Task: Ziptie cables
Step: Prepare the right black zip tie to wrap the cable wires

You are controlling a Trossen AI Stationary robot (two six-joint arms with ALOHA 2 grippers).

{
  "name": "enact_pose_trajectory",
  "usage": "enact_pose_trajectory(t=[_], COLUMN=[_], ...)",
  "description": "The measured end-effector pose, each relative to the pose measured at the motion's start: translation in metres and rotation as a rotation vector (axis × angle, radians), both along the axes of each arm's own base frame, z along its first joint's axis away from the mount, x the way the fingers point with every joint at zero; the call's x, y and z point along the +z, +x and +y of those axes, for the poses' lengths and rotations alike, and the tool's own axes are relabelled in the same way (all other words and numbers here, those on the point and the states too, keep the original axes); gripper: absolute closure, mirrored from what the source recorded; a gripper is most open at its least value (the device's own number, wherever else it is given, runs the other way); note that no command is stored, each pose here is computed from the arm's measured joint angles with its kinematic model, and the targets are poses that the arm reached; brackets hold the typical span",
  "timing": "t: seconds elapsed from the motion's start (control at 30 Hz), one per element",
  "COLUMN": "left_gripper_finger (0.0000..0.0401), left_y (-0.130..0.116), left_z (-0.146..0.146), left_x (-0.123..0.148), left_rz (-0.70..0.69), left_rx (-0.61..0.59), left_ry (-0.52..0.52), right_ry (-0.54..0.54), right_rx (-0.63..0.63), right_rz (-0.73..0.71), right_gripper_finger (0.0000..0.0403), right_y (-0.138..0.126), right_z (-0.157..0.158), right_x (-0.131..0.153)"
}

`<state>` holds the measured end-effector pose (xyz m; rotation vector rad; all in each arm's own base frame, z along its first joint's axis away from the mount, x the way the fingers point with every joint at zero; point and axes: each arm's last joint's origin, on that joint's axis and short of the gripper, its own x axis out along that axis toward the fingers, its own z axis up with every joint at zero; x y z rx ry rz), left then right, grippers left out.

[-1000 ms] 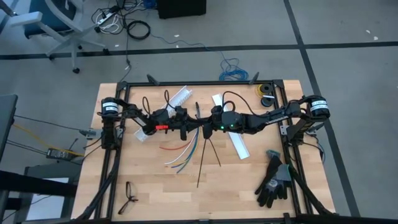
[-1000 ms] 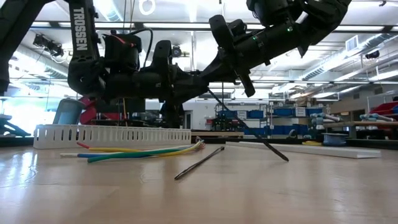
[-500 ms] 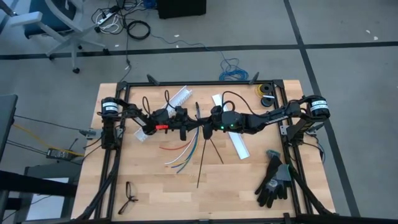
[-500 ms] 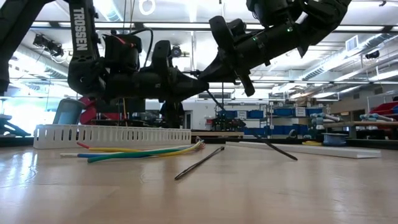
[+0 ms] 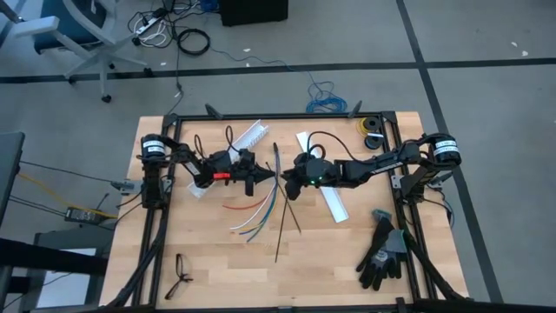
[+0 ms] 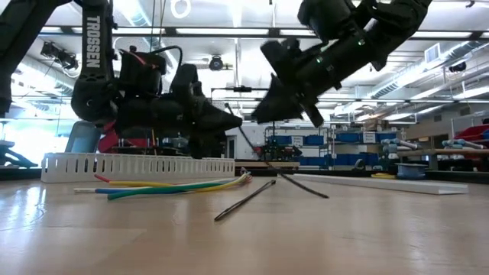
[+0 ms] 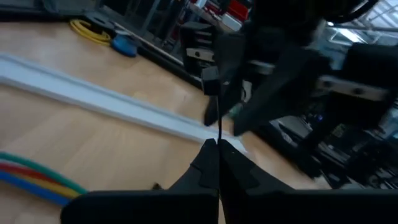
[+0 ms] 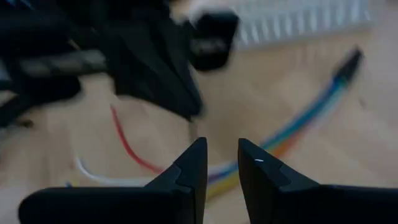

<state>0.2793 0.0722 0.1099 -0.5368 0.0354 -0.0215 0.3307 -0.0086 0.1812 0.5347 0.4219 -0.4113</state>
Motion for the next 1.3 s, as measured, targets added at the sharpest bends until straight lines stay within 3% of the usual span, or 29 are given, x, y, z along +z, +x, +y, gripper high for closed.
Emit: enact_pose_trajectory(t=[0.2, 0.43, 0.87, 1.3], left_gripper_finger=[0.0401, 0.0401, 0.0401, 0.0401], left_y=[-0.002, 0.001, 0.020, 0.021], left_z=[-0.002, -0.005, -0.011, -0.010], left_x=[-0.001, 0.001, 0.010, 0.009], left_rz=[0.003, -0.010, -0.044, -0.023], left_rx=[-0.114, -0.155, -0.208, -0.200], left_ry=[0.038, 0.075, 0.079, 0.075], right_ry=[0.048, -0.058, -0.061, -0.077], right_rx=[0.065, 0.072, 0.073, 0.093], right_rz=[0.071, -0.016, -0.007, -0.063], right_gripper_finger=[0.0332, 0.0345, 0.0349, 0.0364], right_y=[-0.004, -0.002, 0.008, 0.010], right_z=[0.024, 0.048, 0.046, 0.045], right_x=[-0.007, 0.002, -0.018, -0.012])
